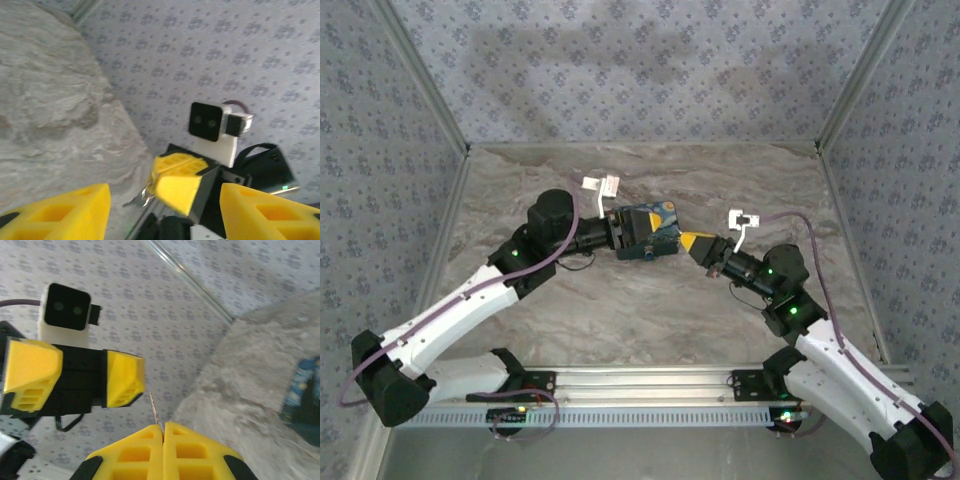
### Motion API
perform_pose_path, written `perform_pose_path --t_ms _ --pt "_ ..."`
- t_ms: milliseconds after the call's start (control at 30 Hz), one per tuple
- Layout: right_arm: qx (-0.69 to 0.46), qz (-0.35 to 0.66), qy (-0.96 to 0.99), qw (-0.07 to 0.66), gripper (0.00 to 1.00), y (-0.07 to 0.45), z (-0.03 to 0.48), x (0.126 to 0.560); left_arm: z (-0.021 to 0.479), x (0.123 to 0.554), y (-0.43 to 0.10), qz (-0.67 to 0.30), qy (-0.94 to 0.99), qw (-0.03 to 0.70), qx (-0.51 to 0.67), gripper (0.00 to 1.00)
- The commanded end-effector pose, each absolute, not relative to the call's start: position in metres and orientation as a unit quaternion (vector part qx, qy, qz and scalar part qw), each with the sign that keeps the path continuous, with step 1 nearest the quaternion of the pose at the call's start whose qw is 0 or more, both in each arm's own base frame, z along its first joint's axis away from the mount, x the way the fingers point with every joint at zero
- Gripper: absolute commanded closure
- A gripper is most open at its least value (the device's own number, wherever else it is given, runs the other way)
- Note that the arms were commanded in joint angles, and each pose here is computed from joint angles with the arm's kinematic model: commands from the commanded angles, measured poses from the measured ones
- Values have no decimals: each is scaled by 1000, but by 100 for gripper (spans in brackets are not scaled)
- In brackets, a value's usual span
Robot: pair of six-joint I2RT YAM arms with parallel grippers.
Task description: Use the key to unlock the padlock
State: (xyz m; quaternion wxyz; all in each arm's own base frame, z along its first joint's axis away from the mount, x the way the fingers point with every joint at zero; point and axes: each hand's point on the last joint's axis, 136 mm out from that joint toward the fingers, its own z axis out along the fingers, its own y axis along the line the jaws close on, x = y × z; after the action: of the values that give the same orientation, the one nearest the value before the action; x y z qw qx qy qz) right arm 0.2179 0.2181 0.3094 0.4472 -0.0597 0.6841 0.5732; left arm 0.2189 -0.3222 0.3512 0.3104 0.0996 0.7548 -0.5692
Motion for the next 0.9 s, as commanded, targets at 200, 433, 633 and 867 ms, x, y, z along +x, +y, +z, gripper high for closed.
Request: perform_pose_path --t_ms 200,433,633,867 --pt "-64 378 805 452 100 188 261 255 235 221 -296 -461 841 278 58 31" --pt "-77 279 852 436 100 192 232 316 170 213 -283 -423 865 266 37 15" --pt "-93 217 875 423 100 205 212 385 140 206 -271 -405 872 274 24 0" --pt "-85 188 893 400 100 224 184 466 120 198 -256 -391 876 281 13 0"
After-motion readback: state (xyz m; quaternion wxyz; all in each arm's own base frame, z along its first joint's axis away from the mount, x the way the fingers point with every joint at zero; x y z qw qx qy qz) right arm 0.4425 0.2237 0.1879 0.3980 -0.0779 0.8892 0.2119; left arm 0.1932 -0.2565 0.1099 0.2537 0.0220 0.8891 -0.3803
